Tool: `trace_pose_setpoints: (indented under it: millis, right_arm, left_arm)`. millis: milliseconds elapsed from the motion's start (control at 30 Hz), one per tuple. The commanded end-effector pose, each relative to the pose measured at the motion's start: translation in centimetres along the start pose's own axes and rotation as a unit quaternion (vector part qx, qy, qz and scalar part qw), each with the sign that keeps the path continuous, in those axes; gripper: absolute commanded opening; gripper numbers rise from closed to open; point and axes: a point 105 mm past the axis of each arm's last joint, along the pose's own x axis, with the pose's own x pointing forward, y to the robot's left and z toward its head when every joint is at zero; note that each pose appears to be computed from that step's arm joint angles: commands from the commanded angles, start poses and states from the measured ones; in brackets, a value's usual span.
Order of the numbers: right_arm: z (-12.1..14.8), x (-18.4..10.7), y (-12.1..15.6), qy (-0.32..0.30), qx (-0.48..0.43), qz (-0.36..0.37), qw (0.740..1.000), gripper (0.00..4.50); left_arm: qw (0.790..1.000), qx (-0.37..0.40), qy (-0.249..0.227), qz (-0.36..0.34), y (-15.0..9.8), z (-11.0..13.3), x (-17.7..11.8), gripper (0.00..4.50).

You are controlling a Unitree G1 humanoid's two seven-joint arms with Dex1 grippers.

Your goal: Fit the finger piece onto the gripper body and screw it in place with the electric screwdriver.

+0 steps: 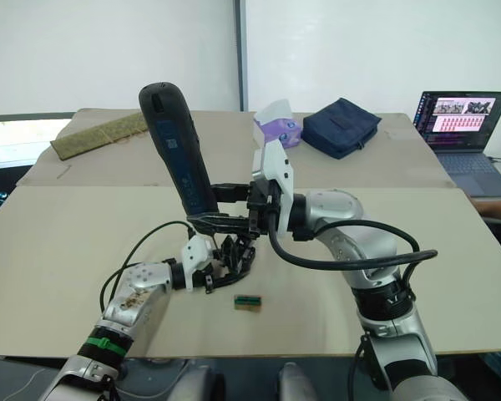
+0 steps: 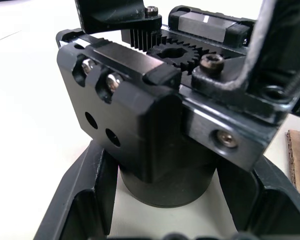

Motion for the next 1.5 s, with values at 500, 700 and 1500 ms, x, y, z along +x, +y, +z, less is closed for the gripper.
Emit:
trace_pose_setpoints:
  millis: [500,700,1500]
  right_arm:
    - [0.7,-0.2,0.0,-0.028,-0.029,-0.01,0.999,1.82]
    - [0.5,-0.2,0.1,-0.027,-0.024,-0.011,0.999,1.82]
    - [-4.9,-0.5,0.6,0.026,0.04,-0.037,0.998,1.82]
  left_arm:
    - [0.998,-0.035,0.044,-0.014,-1.2,-2.7,-0.4,2.32]
    - [0.998,-0.036,0.046,-0.014,-1.2,-2.8,-0.4,2.32]
    - [0.998,-0.041,0.046,-0.013,-1.3,-2.9,-0.4,2.32]
